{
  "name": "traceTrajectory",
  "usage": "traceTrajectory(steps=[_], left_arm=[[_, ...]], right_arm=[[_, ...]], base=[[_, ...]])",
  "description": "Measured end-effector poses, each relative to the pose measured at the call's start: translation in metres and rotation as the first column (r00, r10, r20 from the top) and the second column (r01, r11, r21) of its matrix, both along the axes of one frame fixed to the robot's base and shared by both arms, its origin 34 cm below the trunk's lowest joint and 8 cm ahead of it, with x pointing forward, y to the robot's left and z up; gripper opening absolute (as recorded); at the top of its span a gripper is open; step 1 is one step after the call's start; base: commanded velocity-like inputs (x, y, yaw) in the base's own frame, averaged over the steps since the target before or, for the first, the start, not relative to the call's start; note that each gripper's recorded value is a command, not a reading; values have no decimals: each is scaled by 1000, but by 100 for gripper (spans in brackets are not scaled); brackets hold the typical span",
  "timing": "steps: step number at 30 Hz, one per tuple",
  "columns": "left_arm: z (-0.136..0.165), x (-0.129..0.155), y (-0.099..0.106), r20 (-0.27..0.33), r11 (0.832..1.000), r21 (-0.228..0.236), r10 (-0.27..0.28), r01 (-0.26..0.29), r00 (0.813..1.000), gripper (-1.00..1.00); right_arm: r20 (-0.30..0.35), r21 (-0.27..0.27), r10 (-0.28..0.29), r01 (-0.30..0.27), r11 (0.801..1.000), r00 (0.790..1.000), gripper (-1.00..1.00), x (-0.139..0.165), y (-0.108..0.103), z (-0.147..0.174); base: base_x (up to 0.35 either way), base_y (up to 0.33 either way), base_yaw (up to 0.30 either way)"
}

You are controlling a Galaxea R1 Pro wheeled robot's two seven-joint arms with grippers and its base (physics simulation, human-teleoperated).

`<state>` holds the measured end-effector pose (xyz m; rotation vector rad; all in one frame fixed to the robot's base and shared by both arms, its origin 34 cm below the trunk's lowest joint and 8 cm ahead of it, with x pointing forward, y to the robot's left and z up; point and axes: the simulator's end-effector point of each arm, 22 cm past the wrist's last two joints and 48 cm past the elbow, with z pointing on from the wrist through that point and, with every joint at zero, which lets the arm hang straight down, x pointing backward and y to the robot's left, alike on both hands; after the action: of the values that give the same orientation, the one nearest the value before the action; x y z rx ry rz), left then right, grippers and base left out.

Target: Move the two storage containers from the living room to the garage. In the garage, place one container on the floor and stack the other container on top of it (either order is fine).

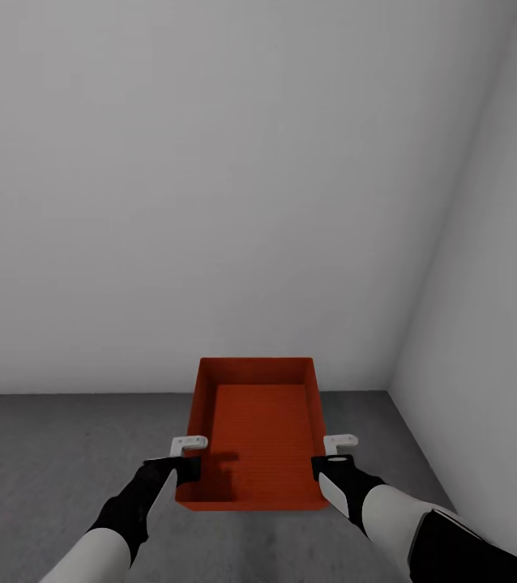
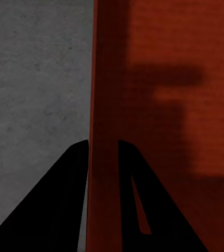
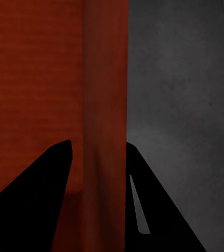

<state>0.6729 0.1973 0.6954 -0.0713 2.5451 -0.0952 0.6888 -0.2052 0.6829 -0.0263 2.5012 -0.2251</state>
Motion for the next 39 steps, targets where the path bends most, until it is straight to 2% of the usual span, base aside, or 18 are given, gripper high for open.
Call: traceTrajectory(steps=[17, 39], left_arm=[[-27, 0, 0, -3, 1000, 0, 0, 0, 1000, -100], [-79, -7, 0, -33, 1000, 0, -1, 1, 999, -100]], right_arm=[[-3, 0, 0, 0, 1000, 1000, -100, 0, 0, -28], [-32, 0, -2, 2, 1000, 999, -100, -8, 0, -79]], base=[[0, 0, 157], [0, 0, 5]])
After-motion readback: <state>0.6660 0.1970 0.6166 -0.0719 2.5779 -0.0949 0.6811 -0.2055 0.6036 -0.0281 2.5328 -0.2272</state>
